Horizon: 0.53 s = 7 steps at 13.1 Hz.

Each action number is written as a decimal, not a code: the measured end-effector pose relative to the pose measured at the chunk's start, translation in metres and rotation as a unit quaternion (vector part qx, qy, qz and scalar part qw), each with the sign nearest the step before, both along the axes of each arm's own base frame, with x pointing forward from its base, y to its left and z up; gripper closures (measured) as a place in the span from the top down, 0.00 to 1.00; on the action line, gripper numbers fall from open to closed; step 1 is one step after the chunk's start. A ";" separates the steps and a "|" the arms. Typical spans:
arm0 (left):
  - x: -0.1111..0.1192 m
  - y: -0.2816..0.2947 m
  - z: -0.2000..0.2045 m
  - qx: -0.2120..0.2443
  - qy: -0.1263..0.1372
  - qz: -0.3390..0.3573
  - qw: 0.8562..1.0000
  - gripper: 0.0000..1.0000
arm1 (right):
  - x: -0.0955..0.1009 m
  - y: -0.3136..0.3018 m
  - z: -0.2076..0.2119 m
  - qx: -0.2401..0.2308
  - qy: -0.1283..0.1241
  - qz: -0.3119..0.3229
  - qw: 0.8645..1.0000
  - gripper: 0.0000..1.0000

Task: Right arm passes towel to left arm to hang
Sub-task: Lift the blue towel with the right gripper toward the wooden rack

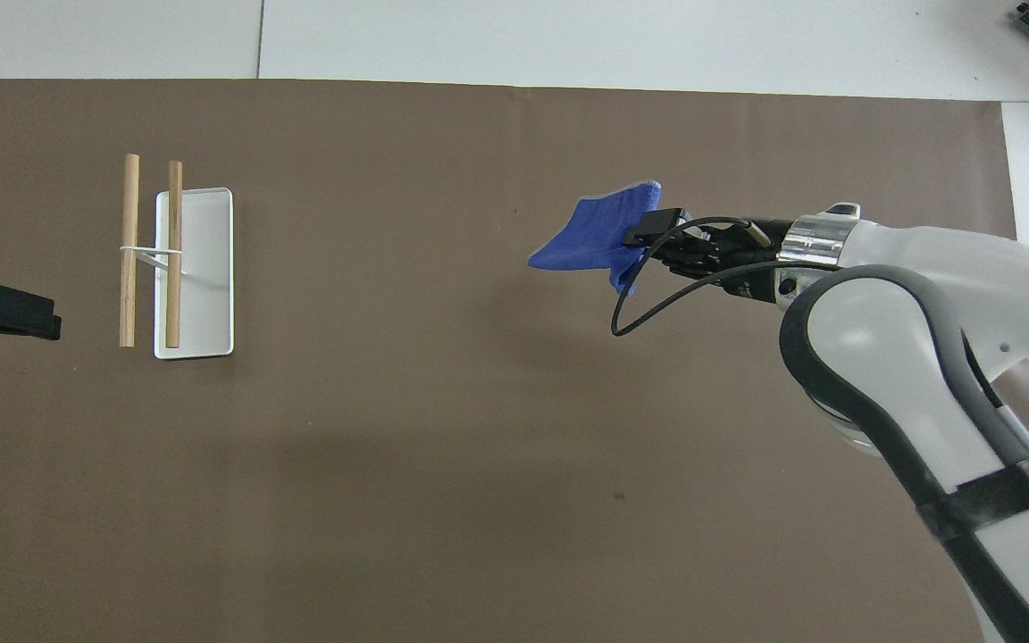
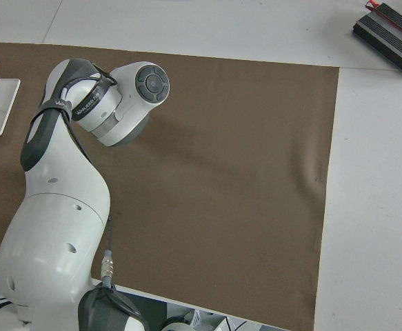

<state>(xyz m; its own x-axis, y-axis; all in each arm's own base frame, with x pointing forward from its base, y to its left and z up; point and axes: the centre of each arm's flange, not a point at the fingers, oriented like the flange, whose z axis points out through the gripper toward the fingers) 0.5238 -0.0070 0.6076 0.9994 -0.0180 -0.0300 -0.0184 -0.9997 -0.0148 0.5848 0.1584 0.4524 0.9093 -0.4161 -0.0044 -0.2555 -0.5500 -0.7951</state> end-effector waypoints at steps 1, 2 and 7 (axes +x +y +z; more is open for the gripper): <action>0.000 -0.001 0.000 0.000 0.000 -0.001 1.000 1.00 | -0.003 0.014 0.003 0.035 0.013 -0.014 0.999 0.15; 0.000 -0.004 0.001 0.000 -0.001 -0.004 1.000 1.00 | -0.007 0.030 0.006 0.061 0.023 -0.028 0.997 0.15; -0.008 -0.078 0.003 0.009 -0.003 0.027 1.000 1.00 | -0.054 0.153 0.026 0.141 0.055 -0.119 0.981 0.15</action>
<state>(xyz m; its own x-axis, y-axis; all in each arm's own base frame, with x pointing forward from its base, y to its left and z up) 0.5154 -0.0855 0.6104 0.9991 0.0362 -0.0235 0.0354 -0.9988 -0.0335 0.5304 0.3112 0.4783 0.7736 -0.5857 -0.2419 -0.4426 -0.2264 -0.8676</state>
